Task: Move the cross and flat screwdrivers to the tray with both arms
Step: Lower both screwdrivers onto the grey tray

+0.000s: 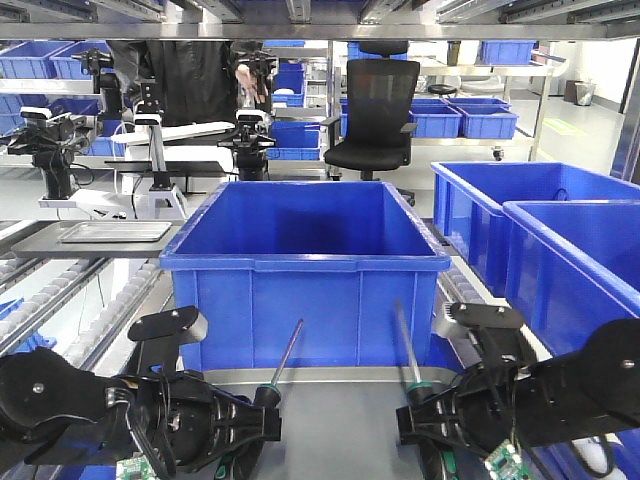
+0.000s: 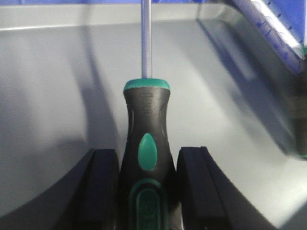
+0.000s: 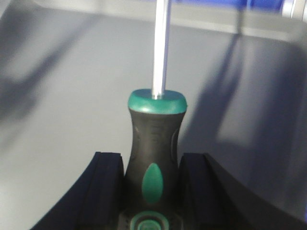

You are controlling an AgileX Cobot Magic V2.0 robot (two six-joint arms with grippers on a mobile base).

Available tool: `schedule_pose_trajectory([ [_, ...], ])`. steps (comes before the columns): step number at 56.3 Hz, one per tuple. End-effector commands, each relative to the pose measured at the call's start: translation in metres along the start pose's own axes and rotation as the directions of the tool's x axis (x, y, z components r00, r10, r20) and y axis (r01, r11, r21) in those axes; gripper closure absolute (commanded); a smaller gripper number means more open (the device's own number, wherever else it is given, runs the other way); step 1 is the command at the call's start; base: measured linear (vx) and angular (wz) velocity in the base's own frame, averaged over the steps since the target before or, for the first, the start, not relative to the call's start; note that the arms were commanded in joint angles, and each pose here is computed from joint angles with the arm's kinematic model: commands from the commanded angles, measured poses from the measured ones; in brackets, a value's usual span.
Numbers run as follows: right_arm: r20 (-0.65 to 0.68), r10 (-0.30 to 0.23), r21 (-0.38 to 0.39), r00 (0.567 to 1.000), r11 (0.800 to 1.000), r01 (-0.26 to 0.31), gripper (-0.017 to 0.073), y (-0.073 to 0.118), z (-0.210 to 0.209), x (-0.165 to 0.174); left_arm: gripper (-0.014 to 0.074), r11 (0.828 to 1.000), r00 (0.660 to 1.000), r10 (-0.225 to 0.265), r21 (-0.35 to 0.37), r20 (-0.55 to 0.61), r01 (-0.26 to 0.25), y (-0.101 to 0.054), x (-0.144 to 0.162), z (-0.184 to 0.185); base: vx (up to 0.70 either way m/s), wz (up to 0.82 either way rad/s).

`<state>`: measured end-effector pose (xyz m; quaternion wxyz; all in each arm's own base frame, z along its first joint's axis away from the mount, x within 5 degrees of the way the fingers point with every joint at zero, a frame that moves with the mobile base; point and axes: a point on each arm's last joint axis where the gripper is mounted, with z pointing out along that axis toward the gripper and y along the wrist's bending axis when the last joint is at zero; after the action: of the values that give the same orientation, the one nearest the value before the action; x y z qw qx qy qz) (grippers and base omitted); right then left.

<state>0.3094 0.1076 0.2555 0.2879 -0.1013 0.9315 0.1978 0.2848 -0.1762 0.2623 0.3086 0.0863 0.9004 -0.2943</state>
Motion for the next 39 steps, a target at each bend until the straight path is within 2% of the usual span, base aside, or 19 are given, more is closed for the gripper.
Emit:
schedule_pose_trajectory([
  [1,0.069,0.017,-0.013,0.997,1.0,-0.017,0.0561,0.005,-0.01,-0.013,0.0582,0.998,0.992,-0.056,0.035,0.114,0.052,-0.013,-0.018,-0.016,0.0,0.0],
  [5,0.042,0.019,-0.019,0.999,1.0,-0.018,0.055,0.005,-0.008,-0.011,0.0564,0.997,0.99,-0.07,0.034,0.121,0.066,-0.012,-0.019,-0.016,0.0,0.0],
  [12,0.006,0.021,-0.037,1.0,0.999,-0.02,0.0494,0.007,-0.009,-0.007,0.0501,0.998,0.991,-0.055,0.029,0.119,0.052,-0.012,-0.019,-0.016,0.0,0.0],
  [16,-0.029,0.024,-0.053,0.999,0.998,-0.025,0.0437,0.009,-0.009,-0.004,0.044,0.999,0.993,-0.041,0.025,0.109,0.038,-0.012,-0.018,-0.016,0.0,0.0],
  [27,-0.05,0.023,-0.06,0.999,0.998,-0.026,0.024,0.009,-0.009,-0.002,0.026,0.999,0.996,-0.04,0.032,0.085,0.038,-0.013,-0.016,-0.015,0.0,0.0],
  [39,-0.053,0.023,-0.061,0.998,0.998,-0.026,0.0064,0.009,-0.009,-0.002,0.012,0.999,0.996,-0.039,0.035,0.075,0.037,-0.013,-0.015,-0.015,0.0,0.0],
])
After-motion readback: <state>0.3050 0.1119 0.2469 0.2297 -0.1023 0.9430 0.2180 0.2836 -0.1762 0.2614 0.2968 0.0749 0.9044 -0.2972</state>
